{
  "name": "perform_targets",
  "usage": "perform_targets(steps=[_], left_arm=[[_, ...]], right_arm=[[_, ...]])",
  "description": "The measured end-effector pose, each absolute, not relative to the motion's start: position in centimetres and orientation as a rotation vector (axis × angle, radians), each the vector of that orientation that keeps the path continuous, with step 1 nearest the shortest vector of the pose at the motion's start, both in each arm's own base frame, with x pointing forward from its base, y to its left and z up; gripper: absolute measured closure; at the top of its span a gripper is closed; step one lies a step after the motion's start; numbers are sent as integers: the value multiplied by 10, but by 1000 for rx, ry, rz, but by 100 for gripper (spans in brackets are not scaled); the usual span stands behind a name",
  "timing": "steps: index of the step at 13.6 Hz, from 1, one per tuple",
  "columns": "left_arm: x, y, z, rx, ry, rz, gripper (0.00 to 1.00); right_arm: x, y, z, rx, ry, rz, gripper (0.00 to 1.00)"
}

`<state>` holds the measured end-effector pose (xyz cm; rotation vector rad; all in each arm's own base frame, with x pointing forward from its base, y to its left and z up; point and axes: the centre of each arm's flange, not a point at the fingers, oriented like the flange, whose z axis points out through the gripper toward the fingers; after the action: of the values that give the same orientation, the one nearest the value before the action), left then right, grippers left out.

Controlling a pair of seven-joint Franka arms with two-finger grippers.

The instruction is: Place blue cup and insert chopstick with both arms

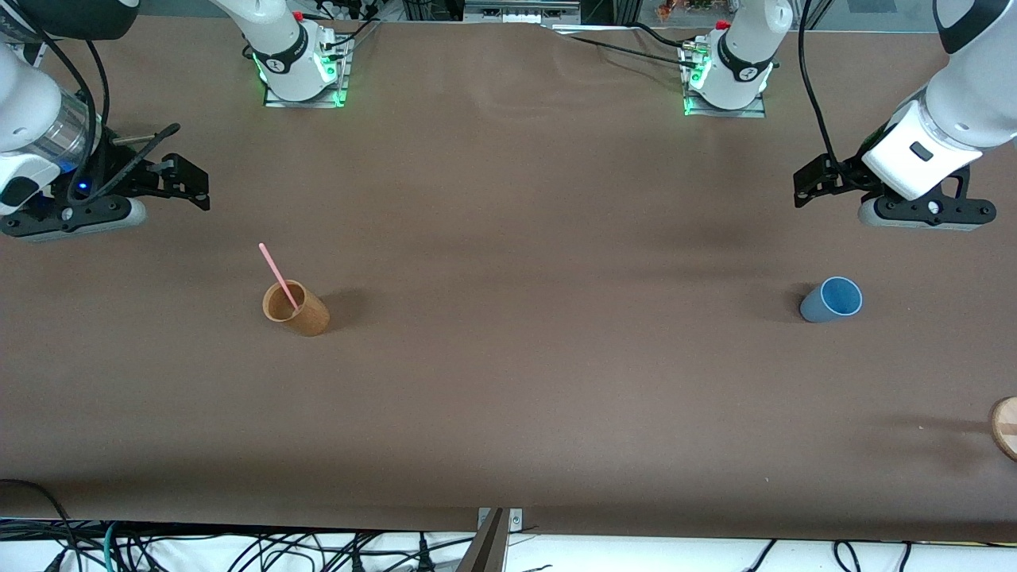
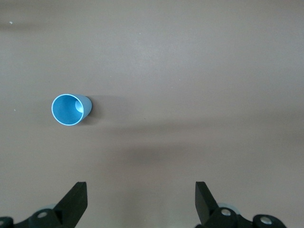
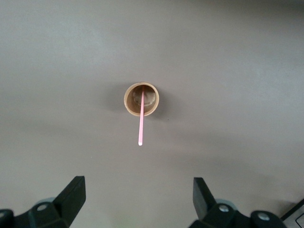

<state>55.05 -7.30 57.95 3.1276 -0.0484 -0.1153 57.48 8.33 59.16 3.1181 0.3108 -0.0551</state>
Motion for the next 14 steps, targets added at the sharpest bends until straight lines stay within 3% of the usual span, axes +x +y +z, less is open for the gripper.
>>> perform_targets(steps=[14], left_arm=[[562,-72,581,3122,-47,-110,0]], right_arm=[[576,83,597,3119,310,-32,0]])
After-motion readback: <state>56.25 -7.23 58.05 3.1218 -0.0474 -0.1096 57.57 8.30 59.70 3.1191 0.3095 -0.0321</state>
